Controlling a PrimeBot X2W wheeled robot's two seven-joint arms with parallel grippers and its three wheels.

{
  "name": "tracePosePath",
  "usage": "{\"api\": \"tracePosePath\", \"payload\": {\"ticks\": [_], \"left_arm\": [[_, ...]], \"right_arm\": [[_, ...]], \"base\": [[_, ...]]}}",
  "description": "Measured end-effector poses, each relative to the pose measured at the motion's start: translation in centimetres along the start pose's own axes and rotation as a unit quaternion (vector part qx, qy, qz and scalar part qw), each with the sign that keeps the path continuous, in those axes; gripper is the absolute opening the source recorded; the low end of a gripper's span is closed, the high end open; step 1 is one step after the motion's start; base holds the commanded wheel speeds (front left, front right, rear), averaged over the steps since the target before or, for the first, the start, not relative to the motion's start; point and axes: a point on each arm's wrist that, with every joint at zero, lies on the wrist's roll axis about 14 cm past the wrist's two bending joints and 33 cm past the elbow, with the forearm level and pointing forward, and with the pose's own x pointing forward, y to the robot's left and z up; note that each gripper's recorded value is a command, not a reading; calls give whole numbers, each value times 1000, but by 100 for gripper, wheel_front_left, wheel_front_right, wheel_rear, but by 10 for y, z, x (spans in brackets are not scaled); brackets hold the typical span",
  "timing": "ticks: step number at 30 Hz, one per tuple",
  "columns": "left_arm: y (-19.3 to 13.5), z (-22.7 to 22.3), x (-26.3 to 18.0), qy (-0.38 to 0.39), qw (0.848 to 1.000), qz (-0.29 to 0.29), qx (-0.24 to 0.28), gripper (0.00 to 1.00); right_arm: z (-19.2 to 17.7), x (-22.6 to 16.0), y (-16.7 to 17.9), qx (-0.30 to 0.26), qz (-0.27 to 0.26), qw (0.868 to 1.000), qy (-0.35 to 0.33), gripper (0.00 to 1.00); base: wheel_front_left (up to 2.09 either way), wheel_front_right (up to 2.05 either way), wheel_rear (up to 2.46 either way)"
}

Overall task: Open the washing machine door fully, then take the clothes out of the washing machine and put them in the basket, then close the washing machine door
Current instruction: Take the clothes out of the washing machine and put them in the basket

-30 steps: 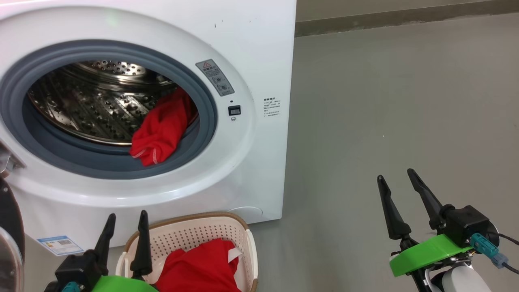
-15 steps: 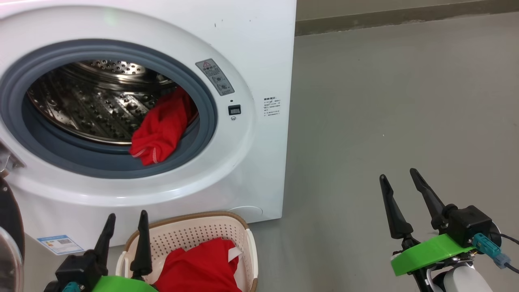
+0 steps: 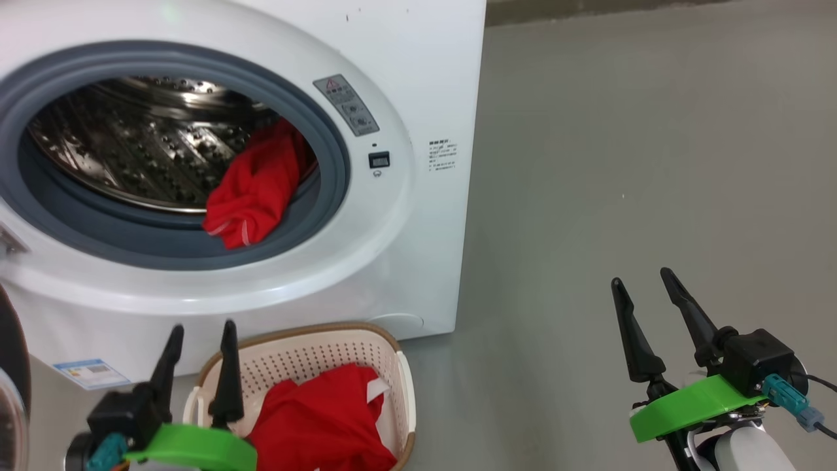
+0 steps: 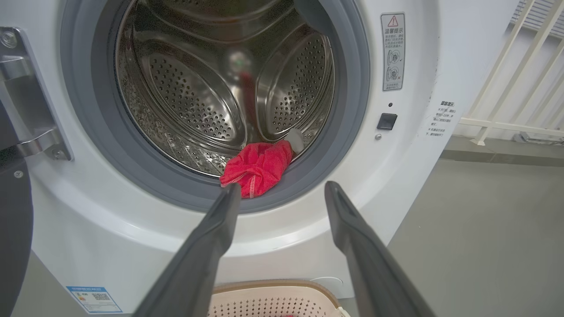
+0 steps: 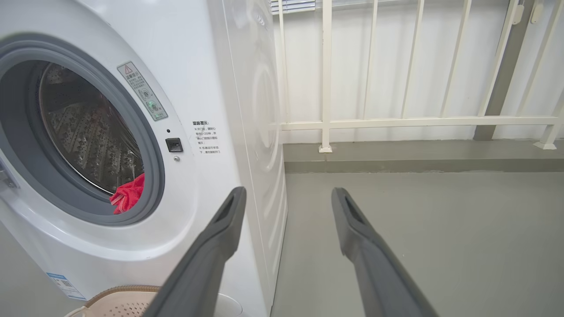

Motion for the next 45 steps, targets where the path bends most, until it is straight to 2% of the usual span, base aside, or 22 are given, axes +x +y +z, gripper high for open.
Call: {"api": "tracePosePath", "payload": {"ticks": [12,19,29,39,45], "left_arm": [[-7,5,52,-7,1000,-15,14,100],[-13,8,93,-12,999,-26,21,100],[-21,-11,168,7,999,-31,17,100],[-8,-65,217,85,996,-2,24,100],[3,-106,227,168,984,21,52,100]], "right_arm": [[-19,18,0,-1,3,1000,24,100],[-29,36,-1,-3,7,999,33,100],[-55,66,-11,-16,9,998,55,100],[-78,86,-18,-23,10,997,73,100],[-93,84,-29,-27,-3,996,91,100]], "base": [[0,0,0],[0,0,0],[0,0,0],[0,0,0],[0,0,0]]}}
